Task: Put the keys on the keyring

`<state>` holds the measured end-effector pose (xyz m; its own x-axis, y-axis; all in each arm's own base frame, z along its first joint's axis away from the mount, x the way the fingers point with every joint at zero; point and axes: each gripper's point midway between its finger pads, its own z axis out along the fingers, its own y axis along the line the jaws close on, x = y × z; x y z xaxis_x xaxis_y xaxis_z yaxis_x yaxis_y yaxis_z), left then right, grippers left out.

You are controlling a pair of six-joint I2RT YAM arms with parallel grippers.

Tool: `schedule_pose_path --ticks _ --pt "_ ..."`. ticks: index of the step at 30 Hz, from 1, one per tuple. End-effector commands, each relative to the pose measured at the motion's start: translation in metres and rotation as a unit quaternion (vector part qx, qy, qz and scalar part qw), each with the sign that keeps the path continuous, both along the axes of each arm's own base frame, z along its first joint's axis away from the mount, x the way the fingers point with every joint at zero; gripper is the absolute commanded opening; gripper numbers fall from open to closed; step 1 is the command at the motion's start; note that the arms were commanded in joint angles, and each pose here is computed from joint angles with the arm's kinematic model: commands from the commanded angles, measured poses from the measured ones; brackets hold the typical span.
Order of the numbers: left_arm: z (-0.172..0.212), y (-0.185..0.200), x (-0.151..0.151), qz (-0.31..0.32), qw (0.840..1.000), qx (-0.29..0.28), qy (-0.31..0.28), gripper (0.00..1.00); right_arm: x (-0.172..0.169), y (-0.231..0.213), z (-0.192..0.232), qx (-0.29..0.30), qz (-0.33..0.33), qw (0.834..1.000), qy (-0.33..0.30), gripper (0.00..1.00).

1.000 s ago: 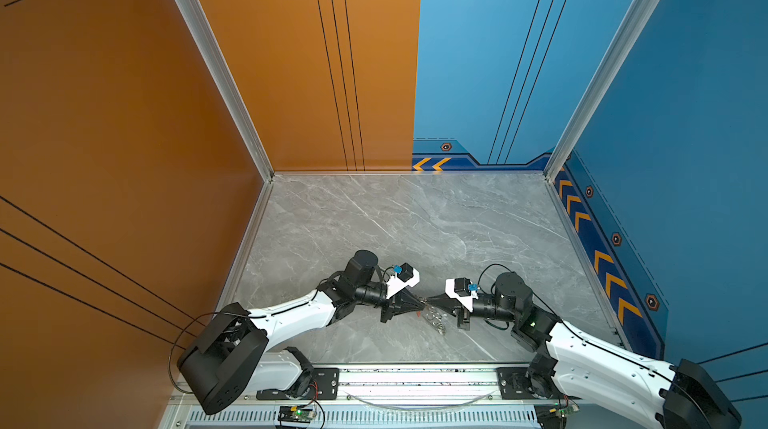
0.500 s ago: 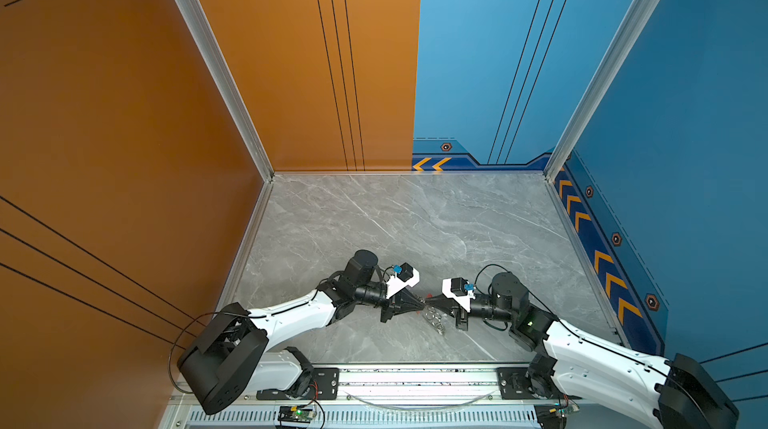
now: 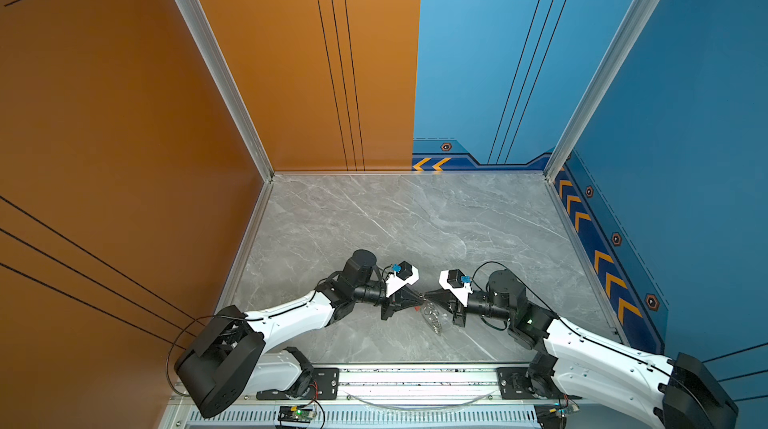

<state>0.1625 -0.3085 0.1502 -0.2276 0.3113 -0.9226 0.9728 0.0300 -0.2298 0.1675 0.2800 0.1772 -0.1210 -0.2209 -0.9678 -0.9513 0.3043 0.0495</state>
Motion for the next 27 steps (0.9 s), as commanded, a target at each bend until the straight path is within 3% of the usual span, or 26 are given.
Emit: schedule_pose_path --ticks 1,14,23,27 --pt "0.004 -0.002 -0.015 -0.032 0.999 -0.012 -0.021 0.0 0.02 -0.01 -0.01 -0.029 -0.068 0.997 0.023 0.0" --pt "0.007 0.001 -0.012 -0.017 0.999 -0.013 -0.041 0.0 0.043 -0.02 -0.023 -0.066 -0.147 0.985 0.06 0.0" --pt "0.01 0.003 -0.007 0.001 0.998 -0.019 -0.055 0.0 0.046 -0.027 -0.032 -0.109 -0.177 0.977 0.053 0.0" --pt "0.008 0.002 -0.004 0.007 0.998 -0.016 -0.052 0.0 0.041 -0.022 -0.025 -0.086 -0.163 0.982 0.051 0.0"
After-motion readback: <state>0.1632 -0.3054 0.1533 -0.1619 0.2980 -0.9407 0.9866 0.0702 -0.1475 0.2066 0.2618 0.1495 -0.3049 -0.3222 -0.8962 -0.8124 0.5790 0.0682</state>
